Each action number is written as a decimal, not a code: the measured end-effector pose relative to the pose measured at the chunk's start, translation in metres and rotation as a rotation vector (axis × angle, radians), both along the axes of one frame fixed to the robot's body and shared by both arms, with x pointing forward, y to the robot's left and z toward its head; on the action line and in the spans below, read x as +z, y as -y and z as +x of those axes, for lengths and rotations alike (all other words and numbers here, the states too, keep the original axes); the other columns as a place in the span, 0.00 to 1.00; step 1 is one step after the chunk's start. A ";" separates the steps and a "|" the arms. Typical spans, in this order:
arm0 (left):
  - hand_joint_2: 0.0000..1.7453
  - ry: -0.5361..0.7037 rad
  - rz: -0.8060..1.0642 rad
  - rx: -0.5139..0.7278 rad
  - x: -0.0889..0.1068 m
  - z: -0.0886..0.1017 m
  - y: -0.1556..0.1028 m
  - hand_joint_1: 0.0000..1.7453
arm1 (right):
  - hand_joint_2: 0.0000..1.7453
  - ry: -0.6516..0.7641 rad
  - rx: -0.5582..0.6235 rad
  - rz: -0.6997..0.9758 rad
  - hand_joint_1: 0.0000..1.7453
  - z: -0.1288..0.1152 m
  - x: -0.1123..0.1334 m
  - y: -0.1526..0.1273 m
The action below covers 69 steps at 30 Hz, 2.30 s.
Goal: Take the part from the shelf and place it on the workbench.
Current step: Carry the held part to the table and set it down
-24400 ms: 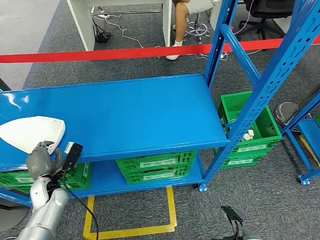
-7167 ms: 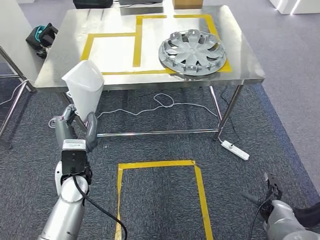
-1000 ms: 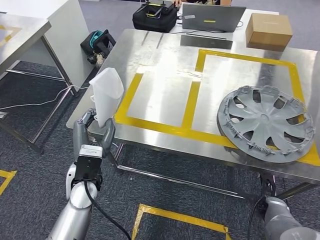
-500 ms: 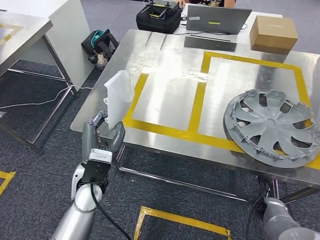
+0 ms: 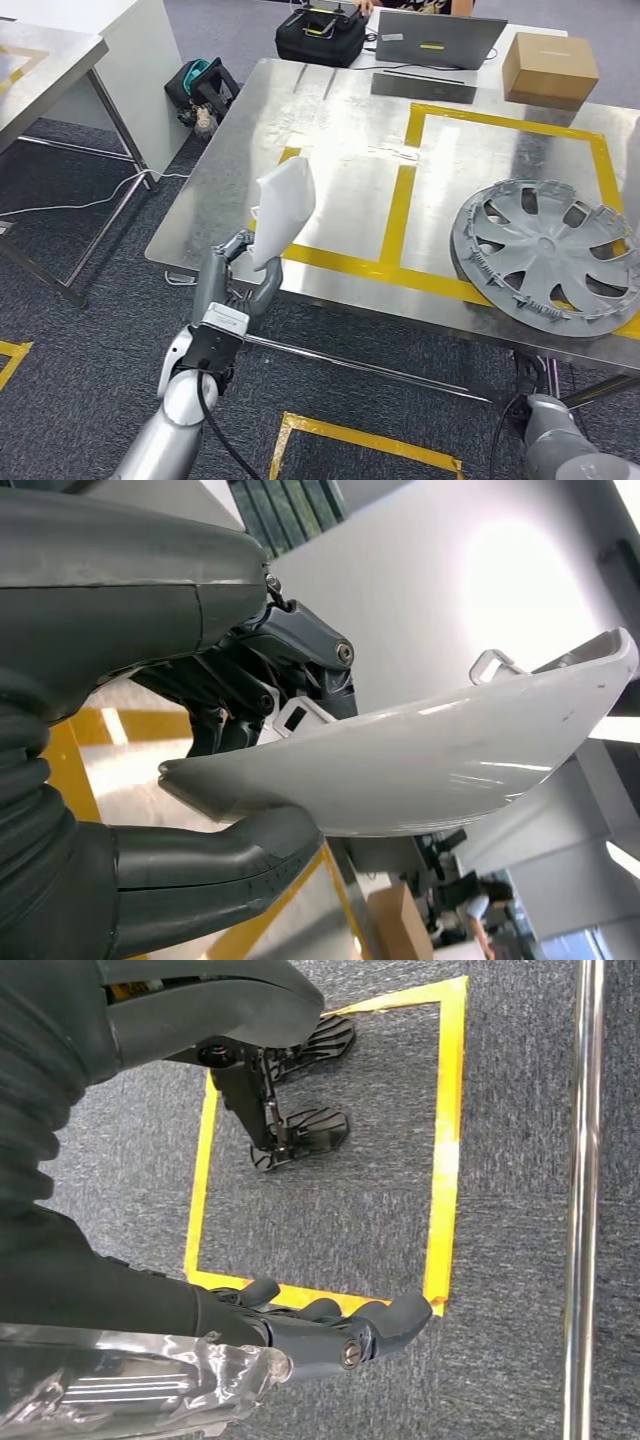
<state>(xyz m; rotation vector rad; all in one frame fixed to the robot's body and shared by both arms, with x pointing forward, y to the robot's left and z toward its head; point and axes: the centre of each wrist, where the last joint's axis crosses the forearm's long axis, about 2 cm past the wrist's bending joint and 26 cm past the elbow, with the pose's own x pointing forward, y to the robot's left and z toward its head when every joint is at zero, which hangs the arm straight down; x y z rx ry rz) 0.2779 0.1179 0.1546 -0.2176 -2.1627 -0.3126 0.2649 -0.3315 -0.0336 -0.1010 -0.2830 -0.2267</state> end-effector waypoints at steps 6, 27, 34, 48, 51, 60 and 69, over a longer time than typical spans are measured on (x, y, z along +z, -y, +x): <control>1.00 -0.012 0.074 -0.126 0.000 0.001 0.033 1.00 | 1.00 -0.002 0.019 0.007 0.00 0.004 0.002 -0.007; 1.00 -0.045 0.431 -0.282 -0.006 0.015 0.113 1.00 | 1.00 -0.018 0.079 0.057 0.00 0.019 0.011 -0.055; 1.00 -0.055 0.467 -0.292 -0.011 0.015 0.114 1.00 | 1.00 -0.018 0.082 0.062 0.00 0.020 0.012 -0.057; 1.00 -0.093 0.744 -0.072 -0.004 0.022 0.127 1.00 | 1.00 -0.034 0.103 0.082 0.00 0.026 0.018 -0.084; 1.00 -0.081 0.789 -0.063 -0.007 0.023 0.127 1.00 | 1.00 -0.035 0.107 0.087 0.00 0.027 0.019 -0.088; 1.00 -0.095 0.946 0.021 -0.021 0.027 0.117 1.00 | 1.00 -0.047 0.124 0.098 0.00 0.030 0.023 -0.104; 1.00 -0.079 1.078 0.023 -0.031 0.027 0.113 1.00 | 1.00 -0.049 0.154 0.098 0.00 0.031 0.025 -0.111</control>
